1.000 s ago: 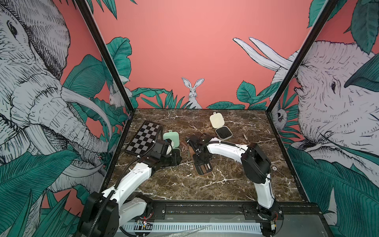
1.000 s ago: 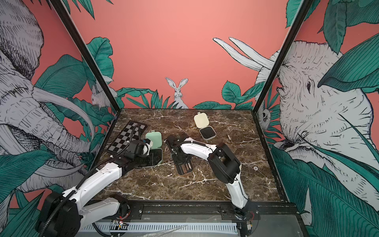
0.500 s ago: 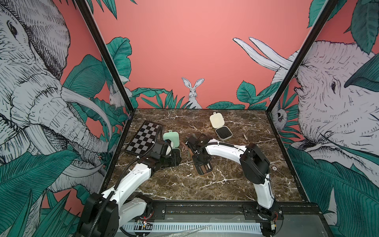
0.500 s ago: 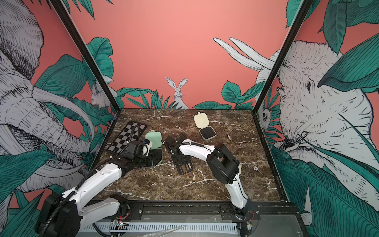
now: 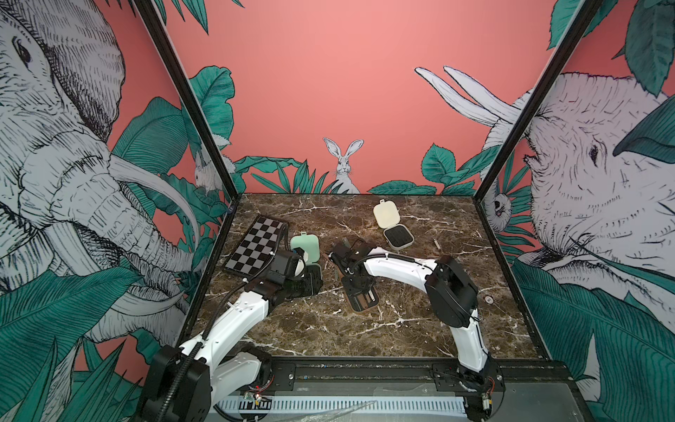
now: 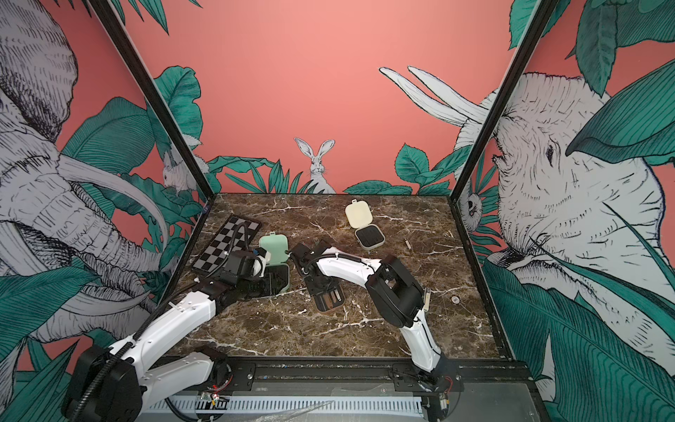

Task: Organize nail clipper sets
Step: Adjust the nail clipper in the storage box.

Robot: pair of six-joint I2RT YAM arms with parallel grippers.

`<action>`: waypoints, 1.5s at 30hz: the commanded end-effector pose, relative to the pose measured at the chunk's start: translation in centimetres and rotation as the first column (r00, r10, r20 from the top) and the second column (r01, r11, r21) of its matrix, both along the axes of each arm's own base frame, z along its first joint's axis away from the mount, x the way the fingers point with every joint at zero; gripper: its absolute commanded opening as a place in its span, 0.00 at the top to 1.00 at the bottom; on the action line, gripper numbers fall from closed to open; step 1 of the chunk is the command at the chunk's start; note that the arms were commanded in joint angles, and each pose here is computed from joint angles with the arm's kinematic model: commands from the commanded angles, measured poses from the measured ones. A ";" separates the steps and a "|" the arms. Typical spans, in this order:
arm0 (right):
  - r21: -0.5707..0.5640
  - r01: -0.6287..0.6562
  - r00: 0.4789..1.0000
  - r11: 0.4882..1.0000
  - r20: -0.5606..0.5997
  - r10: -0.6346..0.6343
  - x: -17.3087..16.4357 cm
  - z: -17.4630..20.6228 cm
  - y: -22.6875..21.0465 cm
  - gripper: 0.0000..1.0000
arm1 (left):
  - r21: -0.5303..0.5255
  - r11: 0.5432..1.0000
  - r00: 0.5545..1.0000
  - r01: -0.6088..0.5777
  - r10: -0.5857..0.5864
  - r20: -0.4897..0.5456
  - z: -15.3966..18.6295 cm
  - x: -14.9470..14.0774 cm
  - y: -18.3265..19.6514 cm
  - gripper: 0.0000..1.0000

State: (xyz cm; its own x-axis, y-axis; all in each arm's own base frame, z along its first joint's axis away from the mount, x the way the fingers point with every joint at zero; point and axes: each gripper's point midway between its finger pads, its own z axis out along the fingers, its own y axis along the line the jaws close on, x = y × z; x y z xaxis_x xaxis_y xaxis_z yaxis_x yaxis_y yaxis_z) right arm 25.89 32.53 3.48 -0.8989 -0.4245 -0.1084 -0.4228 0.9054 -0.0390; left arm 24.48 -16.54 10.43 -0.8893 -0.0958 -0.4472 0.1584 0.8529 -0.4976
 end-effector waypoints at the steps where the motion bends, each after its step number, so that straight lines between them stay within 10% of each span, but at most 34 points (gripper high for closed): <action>1: -0.222 0.011 0.999 0.975 -0.044 -0.021 -1.0 -5.9 -4.2 0.87 | 0.001 1.000 1.000 -0.005 0.005 0.000 0.0 -0.3 0.3 0.49; 26: -0.462 -0.056 0.998 0.885 -0.053 0.036 -3.6 -11.0 -6.5 0.87 | -0.006 1.000 1.000 -0.011 0.011 -0.002 0.0 -0.6 0.4 0.49; 45: -0.158 0.009 0.999 0.987 0.044 -0.002 0.0 -2.8 -2.9 0.80 | -0.014 1.000 1.000 -0.014 0.014 -0.012 0.2 -0.5 0.3 0.49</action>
State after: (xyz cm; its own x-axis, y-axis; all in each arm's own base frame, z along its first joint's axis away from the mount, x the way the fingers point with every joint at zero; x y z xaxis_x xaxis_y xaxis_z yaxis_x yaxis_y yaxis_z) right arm 27.21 31.82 3.43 -0.8717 -0.4388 -0.2181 -0.3997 0.8942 -0.2017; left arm 24.19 -16.40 10.49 -0.8899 -0.1005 -0.4449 0.1547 0.8511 -0.5017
